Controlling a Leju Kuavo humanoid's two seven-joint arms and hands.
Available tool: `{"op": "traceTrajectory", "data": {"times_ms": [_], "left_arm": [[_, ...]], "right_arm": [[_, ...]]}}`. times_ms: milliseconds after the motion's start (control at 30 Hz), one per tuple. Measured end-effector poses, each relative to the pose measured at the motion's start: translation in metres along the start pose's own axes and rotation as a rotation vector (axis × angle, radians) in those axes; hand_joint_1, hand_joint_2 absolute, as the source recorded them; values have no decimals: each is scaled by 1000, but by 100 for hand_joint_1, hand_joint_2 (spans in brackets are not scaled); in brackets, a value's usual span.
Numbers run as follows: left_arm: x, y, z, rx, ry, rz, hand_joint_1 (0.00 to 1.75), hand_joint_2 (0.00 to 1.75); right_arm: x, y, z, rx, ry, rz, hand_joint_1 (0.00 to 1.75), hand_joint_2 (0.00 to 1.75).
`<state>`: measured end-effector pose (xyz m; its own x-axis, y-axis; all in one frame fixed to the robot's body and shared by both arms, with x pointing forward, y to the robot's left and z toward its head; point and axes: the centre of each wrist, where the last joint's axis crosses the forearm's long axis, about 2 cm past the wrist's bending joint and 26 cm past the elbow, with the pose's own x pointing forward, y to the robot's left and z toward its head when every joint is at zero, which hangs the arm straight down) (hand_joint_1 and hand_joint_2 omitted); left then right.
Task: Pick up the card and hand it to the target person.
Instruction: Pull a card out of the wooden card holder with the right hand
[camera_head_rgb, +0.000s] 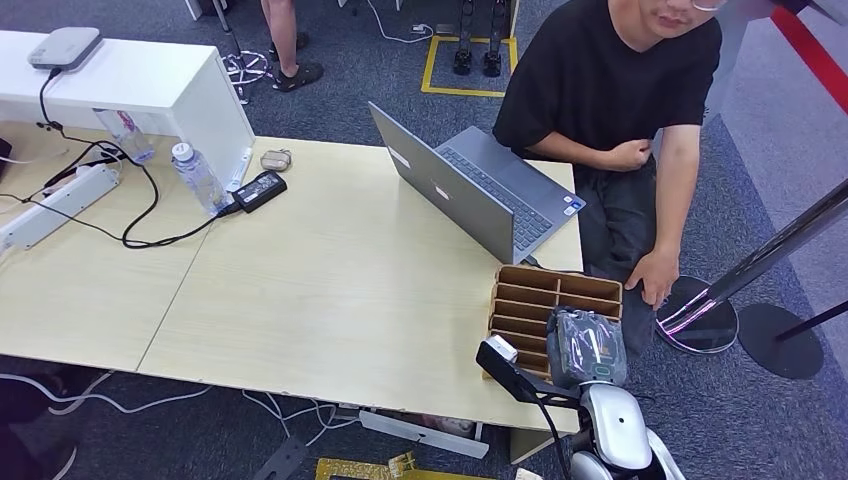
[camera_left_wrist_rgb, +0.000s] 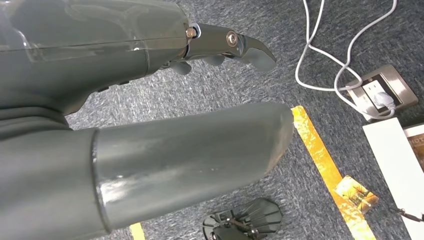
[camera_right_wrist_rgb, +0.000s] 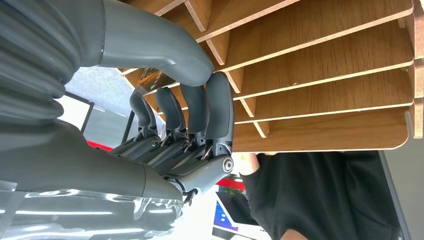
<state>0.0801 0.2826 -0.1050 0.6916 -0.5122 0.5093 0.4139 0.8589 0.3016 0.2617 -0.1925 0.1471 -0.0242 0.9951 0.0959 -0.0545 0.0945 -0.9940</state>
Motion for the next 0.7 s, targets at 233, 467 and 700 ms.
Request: {"op": "traceTrajectory", "data": {"times_ms": [233, 467, 700], "left_arm": [[0, 0, 0, 0, 0, 0, 0, 0], [-1, 1, 0, 1, 0, -1, 0, 0], [-1, 1, 0, 0, -9, 4, 0, 0]], "right_arm": [[0, 0, 0, 2, 1, 1, 121, 175], [-1, 1, 0, 0, 4, -8, 91, 175], [-1, 0, -1, -4, 12, -12, 83, 175]]}}
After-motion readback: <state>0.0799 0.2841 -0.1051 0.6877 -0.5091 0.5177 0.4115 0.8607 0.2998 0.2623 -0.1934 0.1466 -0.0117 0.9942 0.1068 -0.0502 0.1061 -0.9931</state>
